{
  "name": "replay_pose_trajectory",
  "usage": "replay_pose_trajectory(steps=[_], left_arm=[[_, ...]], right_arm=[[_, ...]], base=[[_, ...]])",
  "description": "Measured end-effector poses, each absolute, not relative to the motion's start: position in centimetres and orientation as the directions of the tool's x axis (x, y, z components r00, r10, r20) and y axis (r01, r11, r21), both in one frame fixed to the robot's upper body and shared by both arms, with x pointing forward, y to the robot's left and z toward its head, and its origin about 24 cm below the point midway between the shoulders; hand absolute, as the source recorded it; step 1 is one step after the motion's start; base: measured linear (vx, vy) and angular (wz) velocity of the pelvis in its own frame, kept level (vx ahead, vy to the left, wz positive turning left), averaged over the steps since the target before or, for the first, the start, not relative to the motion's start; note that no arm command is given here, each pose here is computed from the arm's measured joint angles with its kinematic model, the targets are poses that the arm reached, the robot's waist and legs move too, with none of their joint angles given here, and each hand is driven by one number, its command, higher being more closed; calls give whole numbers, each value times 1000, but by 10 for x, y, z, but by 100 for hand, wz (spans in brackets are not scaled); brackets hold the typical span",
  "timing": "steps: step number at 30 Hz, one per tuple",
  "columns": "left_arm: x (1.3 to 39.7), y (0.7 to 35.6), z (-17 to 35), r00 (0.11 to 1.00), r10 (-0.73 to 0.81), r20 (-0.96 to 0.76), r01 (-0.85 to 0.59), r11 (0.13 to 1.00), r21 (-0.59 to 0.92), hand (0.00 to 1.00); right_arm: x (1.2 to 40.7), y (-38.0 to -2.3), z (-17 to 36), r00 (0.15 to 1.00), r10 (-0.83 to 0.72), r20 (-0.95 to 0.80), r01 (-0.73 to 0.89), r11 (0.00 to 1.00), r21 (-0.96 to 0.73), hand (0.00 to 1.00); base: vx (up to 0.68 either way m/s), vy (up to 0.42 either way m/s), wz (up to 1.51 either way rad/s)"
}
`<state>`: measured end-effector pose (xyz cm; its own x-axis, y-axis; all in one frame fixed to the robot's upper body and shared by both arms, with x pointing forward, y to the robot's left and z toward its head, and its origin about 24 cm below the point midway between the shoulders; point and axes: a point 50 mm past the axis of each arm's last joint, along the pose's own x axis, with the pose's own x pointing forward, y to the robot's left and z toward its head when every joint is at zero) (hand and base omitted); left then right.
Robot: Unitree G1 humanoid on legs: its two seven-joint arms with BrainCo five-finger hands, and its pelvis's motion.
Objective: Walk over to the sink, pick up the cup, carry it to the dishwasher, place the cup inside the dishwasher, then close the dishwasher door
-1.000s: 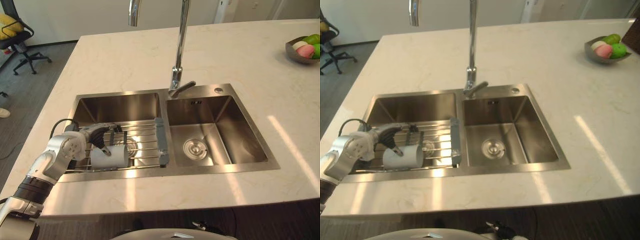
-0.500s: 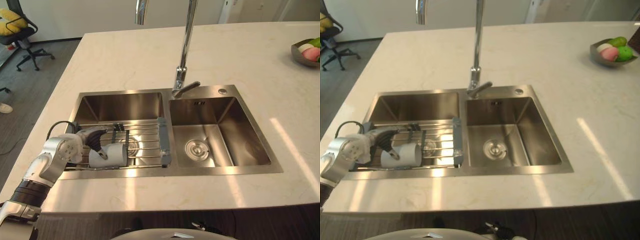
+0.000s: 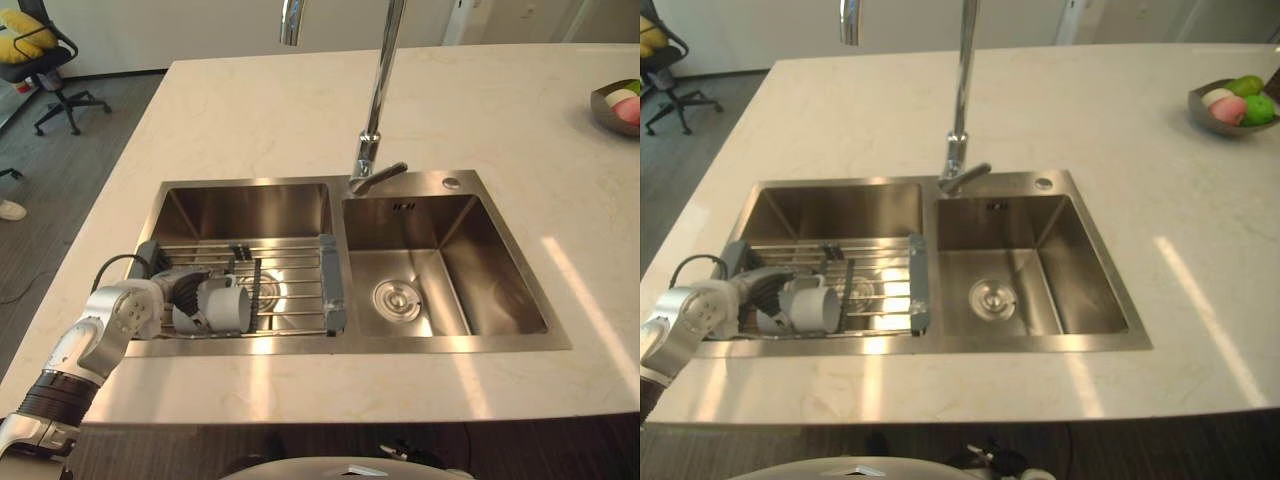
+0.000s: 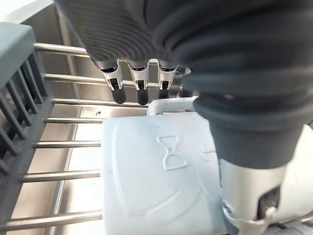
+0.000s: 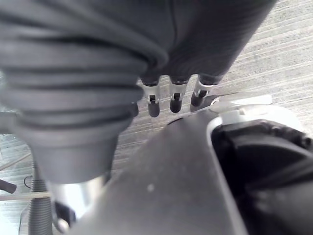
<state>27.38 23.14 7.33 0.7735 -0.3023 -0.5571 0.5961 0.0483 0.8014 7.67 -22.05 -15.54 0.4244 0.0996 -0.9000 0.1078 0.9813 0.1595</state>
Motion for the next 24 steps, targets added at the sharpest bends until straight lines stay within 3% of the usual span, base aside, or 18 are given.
replay_pose_trajectory(steps=[24], left_arm=[[273,233,72,808,-292,-512,554,77,829,0]], right_arm=[[78,-219,-156,424,101,-900,100,983,157,0]], base=[[1,0,1]])
